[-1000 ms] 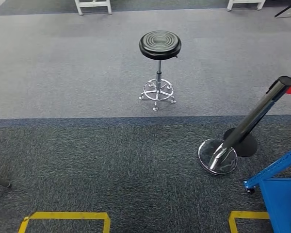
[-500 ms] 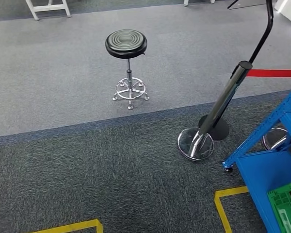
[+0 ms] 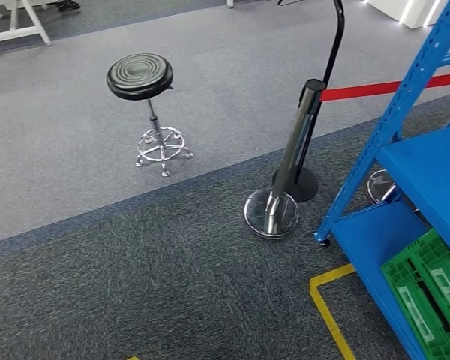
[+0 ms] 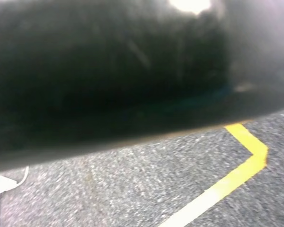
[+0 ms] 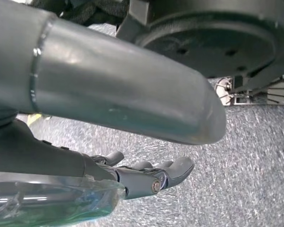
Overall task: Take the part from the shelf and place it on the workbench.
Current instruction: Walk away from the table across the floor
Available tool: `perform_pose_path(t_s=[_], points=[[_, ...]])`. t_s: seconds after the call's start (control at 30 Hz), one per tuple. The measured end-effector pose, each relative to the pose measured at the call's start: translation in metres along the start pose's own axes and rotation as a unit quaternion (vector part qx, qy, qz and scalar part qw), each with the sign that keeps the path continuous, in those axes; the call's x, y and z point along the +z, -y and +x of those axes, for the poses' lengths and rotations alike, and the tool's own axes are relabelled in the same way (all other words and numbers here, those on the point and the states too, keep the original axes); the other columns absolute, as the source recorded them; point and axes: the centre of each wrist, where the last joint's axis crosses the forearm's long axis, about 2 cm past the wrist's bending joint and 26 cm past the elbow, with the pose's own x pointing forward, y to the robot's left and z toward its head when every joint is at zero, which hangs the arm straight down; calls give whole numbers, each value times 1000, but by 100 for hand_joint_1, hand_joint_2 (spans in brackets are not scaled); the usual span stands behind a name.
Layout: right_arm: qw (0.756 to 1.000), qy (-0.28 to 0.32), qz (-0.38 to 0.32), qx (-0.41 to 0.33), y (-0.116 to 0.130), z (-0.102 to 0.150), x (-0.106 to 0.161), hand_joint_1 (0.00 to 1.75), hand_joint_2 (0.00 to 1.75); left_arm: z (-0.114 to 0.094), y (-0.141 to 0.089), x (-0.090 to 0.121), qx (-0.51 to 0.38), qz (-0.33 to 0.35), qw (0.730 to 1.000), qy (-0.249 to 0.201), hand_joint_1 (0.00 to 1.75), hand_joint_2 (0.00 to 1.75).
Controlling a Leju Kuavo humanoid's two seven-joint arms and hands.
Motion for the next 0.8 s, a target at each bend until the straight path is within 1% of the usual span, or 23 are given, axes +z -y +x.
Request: perform_pose_path(t_s=[0.27,0.4,0.6,0.8], points=[[1000,4,0,-4,0,2,-1,0,0,3,1,-3,2,1,1000,4,0,0],[1000,8,0,-6,0,5,-2,0,0,0,2,-3,0,-1,1000,2,0,0],[1000,9,0,-7,1,6,-2,0,0,1,3,-3,0,-1,1000,1,0,0],[1000,6,1,-9,0,5,-2,0,0,3,3,-5,5,-1,1000,1,0,0]])
